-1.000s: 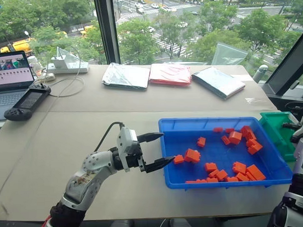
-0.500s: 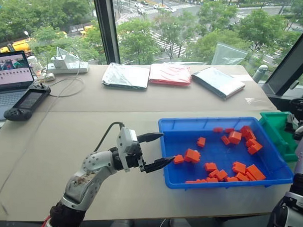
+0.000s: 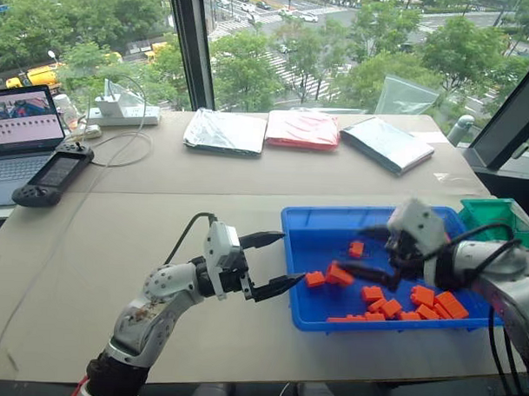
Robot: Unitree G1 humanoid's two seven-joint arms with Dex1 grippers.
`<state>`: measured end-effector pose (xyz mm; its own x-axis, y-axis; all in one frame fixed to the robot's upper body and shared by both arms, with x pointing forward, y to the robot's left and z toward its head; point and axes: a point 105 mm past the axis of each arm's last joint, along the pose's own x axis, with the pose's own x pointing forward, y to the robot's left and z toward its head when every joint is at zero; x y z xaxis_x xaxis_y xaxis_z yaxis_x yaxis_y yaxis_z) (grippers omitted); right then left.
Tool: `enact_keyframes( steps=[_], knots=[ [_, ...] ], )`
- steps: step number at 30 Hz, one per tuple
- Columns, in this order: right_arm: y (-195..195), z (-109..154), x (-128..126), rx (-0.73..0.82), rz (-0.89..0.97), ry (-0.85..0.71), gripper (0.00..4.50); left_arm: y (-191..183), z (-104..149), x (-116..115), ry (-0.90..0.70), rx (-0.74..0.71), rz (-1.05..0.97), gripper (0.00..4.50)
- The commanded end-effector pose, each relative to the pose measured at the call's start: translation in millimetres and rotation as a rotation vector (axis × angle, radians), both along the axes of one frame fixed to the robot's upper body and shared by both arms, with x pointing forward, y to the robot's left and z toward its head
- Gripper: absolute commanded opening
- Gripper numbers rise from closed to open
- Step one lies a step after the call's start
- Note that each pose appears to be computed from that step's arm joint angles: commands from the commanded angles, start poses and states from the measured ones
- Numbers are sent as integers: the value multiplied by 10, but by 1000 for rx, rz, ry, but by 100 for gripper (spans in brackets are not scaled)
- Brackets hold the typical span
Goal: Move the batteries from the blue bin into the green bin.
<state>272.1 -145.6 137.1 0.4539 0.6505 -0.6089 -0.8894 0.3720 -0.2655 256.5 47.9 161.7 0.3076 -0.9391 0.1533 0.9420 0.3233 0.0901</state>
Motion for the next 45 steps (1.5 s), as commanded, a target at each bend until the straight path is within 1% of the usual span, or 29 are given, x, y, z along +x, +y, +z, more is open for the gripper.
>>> enact_keyframes(
  steps=[1,6,14,16,17,20,22,24,29,33,36,38,39,42,44,45],
  knots=[
    [-17,66,172,-36,-23,-95,448,-20,91,-35,-49,-14,-7,450],
    [-50,11,287,-64,-49,-107,448,-15,85,-41,-46,-15,-2,450],
    [-31,-66,259,-66,-28,-78,448,-14,85,-49,-44,-17,2,450],
    [-25,-66,260,-68,-25,-80,396,-12,84,-50,-43,-17,3,450],
    [-22,-65,261,-67,-24,-81,385,-12,83,-50,-43,-17,3,450],
    [-21,-50,286,-66,-29,-96,276,-12,82,-52,-42,-17,1,450],
    [-14,-38,301,-57,-34,-102,215,-11,79,-51,-42,-16,2,450],
    [-13,-34,304,-56,-32,-104,145,-10,78,-50,-42,-15,2,450],
    [-42,12,321,-53,-41,-124,141,-8,76,-48,-40,-15,1,450],
    [-158,483,429,106,-141,-224,141,-1,76,-51,-41,-14,2,450],
    [-398,713,526,155,-268,-293,141,6,75,-48,-40,-13,5,450],
    [-672,724,585,120,-389,-313,141,6,78,-45,-39,-14,7,450],
    [-815,675,596,79,-442,-312,141,3,80,-43,-39,-15,6,450],
    [-1014,548,576,-12,-499,-300,141,-2,83,-38,-38,-16,3,450],
    [-1037,506,553,-20,-505,-286,243,-2,83,-37,-38,-15,0,450],
    [-1004,498,534,-10,-491,-276,264,-3,83,-38,-38,-14,-2,450]
  ],
)
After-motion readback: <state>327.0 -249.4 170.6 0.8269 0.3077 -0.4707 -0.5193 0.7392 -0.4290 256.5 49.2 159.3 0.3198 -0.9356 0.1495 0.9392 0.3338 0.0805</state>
